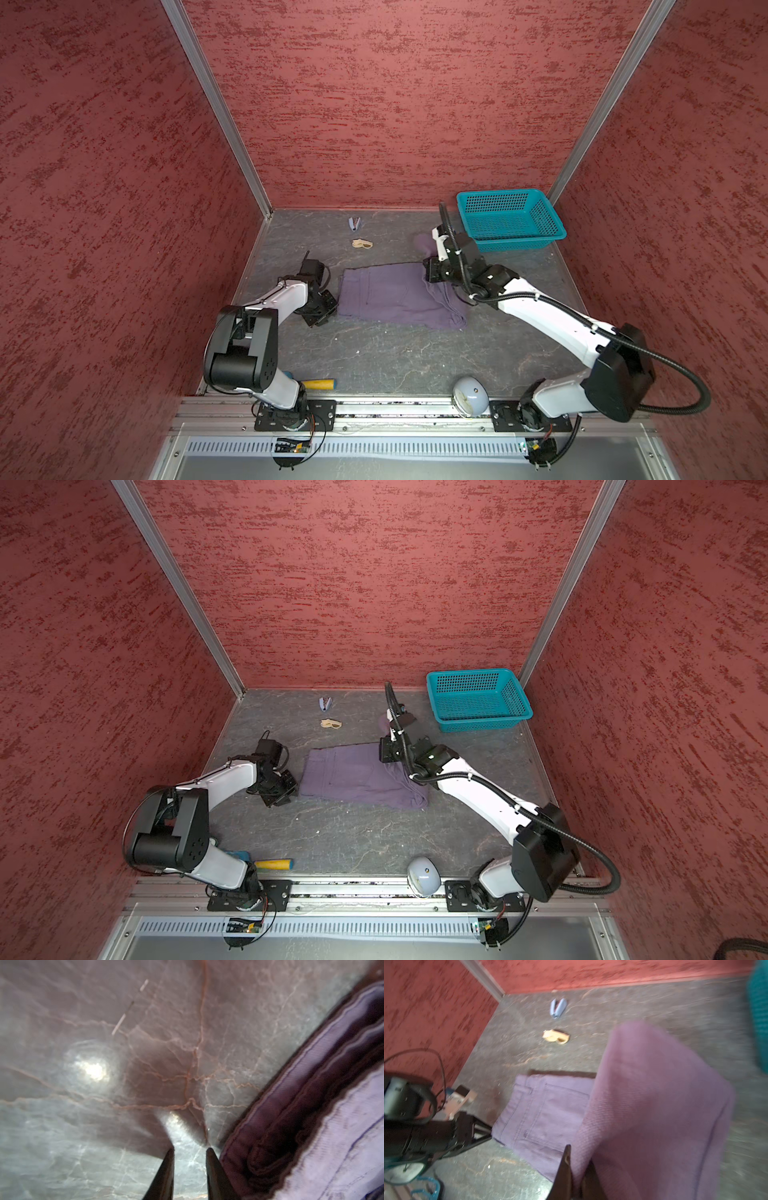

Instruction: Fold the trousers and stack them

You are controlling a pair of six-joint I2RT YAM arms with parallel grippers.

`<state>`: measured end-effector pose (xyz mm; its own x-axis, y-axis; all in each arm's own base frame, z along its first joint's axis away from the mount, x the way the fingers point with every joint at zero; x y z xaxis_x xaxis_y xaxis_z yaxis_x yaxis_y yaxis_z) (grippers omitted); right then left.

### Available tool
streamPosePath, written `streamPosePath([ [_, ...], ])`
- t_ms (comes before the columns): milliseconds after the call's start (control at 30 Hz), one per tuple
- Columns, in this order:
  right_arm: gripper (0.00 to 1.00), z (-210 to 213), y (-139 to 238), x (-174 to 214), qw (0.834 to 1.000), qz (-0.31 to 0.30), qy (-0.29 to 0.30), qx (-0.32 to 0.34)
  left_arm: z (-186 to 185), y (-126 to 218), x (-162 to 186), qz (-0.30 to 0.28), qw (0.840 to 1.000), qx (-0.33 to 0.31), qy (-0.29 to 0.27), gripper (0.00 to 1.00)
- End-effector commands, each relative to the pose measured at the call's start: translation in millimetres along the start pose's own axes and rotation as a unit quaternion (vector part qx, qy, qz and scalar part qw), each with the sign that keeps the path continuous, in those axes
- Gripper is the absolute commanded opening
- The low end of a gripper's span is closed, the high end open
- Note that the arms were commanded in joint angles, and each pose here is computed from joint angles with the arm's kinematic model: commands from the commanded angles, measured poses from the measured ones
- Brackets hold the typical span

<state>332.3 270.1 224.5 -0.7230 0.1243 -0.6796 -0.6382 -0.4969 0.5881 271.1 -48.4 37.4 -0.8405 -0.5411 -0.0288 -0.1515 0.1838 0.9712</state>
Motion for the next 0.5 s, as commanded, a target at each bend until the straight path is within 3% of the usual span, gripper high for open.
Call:
streamPosePath([
  [0,0.0,38,-12,-2,0.999,-0.013,0.027,-0.038,-6,-10,-1,0.005,1.0,0.005,0.001,0.28],
  [300,0.0,97,-50,38,0.993,0.038,0.049,-0.099,-10,-19,3,0.016,1.0,0.001,-0.006,0.28],
  [467,0.0,116,-58,32,0.992,0.029,0.038,-0.117,-11,-22,5,0.019,1.0,0.0,-0.007,0.28],
])
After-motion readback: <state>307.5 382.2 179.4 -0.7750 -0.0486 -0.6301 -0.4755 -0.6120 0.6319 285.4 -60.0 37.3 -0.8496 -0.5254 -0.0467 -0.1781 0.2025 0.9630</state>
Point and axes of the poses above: each gripper's point midway between its finger pads, its own y axis back along the fingers, its own z axis along the line the jaws close on, x = y × z, the point moved 2 cm from there along y, back along the fingers, and after that the axes turned 7 degrees about -y, right-handed, at the moved point
